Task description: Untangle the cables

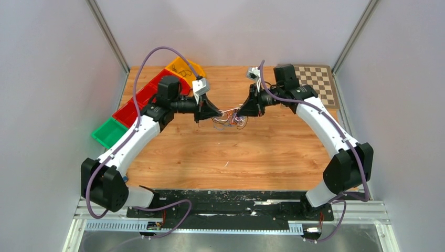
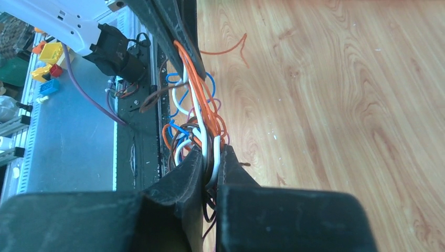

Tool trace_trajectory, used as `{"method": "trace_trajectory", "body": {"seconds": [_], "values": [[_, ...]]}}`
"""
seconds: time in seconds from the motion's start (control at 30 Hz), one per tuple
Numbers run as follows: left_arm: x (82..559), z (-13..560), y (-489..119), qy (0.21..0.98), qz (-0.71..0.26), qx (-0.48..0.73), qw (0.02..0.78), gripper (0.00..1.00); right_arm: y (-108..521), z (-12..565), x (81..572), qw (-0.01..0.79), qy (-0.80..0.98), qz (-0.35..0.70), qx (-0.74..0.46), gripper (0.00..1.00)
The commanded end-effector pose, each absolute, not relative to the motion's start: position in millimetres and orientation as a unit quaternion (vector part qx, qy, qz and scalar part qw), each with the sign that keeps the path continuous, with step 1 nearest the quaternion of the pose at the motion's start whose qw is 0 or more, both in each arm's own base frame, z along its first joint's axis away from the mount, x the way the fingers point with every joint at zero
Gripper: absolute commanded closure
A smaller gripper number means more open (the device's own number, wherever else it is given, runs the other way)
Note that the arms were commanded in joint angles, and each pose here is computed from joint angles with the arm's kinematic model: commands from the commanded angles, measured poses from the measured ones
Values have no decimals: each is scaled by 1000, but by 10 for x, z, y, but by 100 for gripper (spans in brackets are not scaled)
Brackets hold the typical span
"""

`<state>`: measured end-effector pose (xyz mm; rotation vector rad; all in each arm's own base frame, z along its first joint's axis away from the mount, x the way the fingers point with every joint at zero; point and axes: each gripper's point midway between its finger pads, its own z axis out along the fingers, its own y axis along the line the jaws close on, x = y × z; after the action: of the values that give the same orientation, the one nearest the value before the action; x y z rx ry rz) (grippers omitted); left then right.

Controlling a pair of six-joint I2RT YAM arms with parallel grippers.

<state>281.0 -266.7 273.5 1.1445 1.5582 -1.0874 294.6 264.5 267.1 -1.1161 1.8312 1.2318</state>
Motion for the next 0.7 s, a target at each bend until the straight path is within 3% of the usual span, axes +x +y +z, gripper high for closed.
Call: {"method": "trace_trajectory", "body": {"seconds": [0.0,0.37,0.67], "values": [[3169,2827,-1979,696,-390,375,472,100,1373,2316,3510,364,816,309,-326,96],[3462,2854,-1696,715,-380,338,480,100,651,2234,3534,372,843,229,-315,100],[3918,2882,-807,760,-301,257,517,100,-407,1731,3455,317,902,151,-252,100]]}}
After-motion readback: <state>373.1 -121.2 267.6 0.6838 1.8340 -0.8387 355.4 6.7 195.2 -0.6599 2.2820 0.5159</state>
